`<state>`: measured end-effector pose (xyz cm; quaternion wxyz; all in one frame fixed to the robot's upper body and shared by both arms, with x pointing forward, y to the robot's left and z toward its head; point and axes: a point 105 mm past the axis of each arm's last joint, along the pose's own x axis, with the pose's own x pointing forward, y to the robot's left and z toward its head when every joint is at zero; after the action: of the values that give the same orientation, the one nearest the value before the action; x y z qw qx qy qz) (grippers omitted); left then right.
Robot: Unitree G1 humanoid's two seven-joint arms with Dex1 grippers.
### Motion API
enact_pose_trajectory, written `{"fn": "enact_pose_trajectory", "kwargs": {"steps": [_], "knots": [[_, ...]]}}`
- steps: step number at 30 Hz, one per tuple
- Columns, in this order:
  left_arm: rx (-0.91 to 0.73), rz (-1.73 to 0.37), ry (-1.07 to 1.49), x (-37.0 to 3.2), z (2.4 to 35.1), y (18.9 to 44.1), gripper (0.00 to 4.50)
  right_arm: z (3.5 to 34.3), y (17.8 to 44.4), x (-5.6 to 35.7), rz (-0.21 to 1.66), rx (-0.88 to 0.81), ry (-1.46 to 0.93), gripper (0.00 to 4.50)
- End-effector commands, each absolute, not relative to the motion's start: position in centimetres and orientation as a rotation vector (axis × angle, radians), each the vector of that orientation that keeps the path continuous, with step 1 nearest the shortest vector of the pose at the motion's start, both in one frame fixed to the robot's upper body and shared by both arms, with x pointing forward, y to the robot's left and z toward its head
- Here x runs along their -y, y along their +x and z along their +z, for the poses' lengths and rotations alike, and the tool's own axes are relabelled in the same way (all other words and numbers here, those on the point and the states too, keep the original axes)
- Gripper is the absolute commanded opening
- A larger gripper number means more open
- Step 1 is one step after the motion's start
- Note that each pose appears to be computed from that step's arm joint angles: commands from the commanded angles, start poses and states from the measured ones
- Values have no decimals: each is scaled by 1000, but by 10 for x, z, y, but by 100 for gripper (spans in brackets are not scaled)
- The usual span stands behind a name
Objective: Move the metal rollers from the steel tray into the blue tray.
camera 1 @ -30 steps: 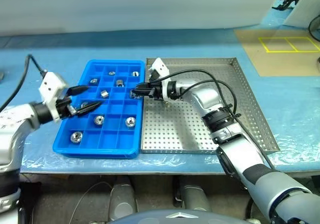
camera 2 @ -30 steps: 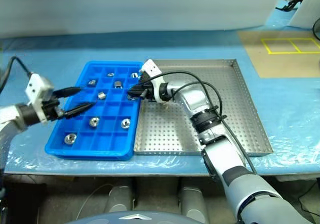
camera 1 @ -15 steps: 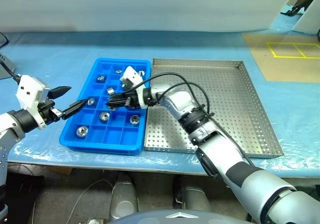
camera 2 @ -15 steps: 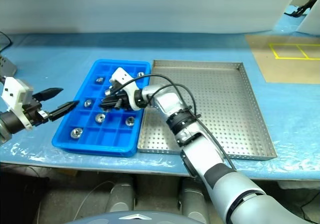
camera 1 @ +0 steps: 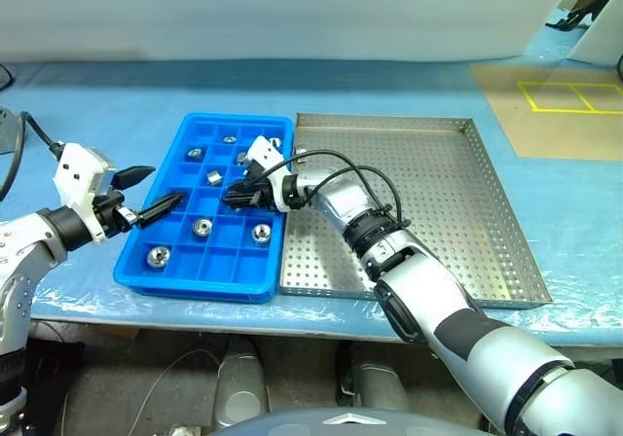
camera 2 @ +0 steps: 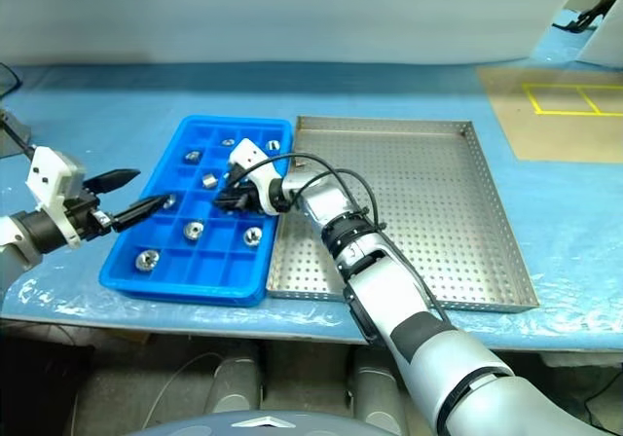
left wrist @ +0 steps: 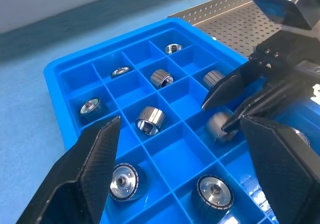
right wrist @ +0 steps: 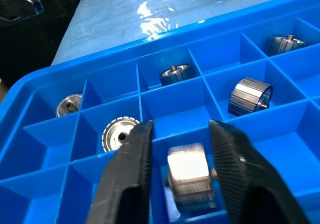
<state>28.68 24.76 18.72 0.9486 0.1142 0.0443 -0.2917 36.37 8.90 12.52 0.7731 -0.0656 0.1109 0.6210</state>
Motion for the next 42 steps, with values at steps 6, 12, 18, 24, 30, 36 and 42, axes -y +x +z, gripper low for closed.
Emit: {"fn": "enact_pose_trajectory", "kwargs": {"steps": [6,12,18,24,30,36,42], "knots": [[-46,-621,265,-241,198,293,405,178,384,-65,1275,-84,-32,235],[-38,-639,261,-235,196,301,405,217,429,-1,974,69,-52,235],[-30,-670,260,-226,195,308,405,198,461,35,695,19,-132,235],[-25,-685,263,-221,195,311,405,176,469,40,567,-49,-119,235],[-27,-692,262,-217,194,309,405,159,466,30,554,-94,-110,235],[-31,-685,258,-218,192,310,405,150,464,22,519,-122,-117,235],[-37,-669,262,-213,190,312,405,136,461,14,473,-159,-142,235]]}}
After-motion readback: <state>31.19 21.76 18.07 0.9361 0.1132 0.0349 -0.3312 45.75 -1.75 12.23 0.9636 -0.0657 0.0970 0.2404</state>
